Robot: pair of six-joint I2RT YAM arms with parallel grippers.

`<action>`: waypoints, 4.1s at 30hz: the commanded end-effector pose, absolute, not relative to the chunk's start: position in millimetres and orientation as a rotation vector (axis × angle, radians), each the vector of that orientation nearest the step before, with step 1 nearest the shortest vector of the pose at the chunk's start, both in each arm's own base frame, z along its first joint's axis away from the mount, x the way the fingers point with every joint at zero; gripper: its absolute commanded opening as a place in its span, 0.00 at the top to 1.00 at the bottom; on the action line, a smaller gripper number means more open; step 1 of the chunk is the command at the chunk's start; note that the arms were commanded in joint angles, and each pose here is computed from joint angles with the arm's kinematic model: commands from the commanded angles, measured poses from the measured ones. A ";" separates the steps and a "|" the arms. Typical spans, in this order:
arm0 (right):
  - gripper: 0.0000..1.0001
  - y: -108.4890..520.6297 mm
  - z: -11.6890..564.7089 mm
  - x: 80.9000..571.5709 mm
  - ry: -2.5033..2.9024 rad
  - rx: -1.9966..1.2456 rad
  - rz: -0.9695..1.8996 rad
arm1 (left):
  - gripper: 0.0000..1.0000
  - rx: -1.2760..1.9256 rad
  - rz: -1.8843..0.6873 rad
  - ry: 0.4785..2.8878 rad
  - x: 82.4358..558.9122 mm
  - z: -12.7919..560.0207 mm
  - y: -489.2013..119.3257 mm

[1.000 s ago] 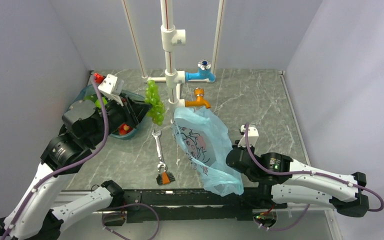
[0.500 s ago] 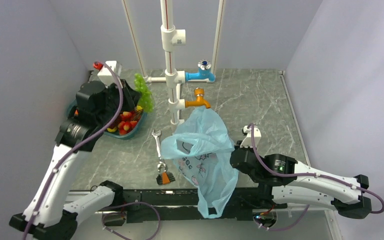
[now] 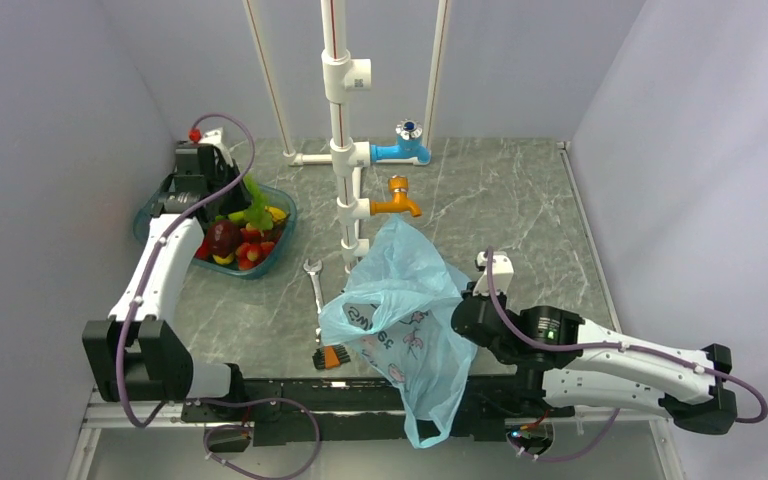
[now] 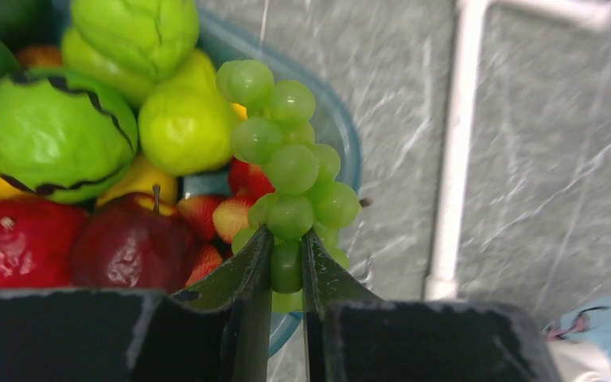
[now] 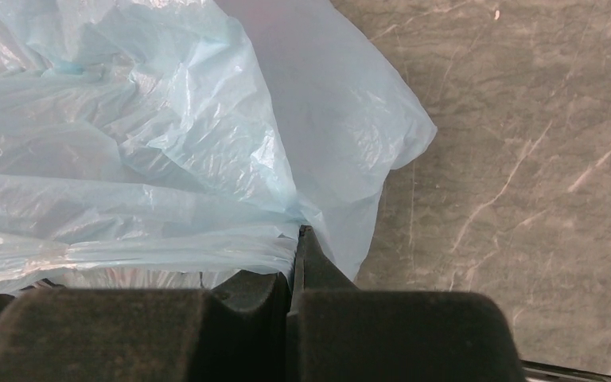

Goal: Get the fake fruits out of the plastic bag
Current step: Place the fake fruit in the bin, then place the plastic bag at the center of the board.

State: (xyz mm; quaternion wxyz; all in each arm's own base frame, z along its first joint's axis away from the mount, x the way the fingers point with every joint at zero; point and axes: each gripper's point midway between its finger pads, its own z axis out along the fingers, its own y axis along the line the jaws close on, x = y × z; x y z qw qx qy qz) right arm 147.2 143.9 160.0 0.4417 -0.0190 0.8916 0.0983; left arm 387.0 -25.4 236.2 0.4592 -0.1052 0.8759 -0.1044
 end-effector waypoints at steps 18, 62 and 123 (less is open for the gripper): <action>1.00 152.1 190.6 141.7 2.219 -0.006 0.363 | 1.00 -0.170 -0.088 2.348 399.1 176.9 5.2; 1.00 115.0 216.2 148.5 2.181 0.061 0.188 | 0.28 -0.091 -0.174 2.220 386.3 216.4 -9.7; 0.01 68.4 211.6 318.2 2.254 0.278 -0.244 | 0.15 0.181 -0.299 1.852 347.4 295.0 -68.1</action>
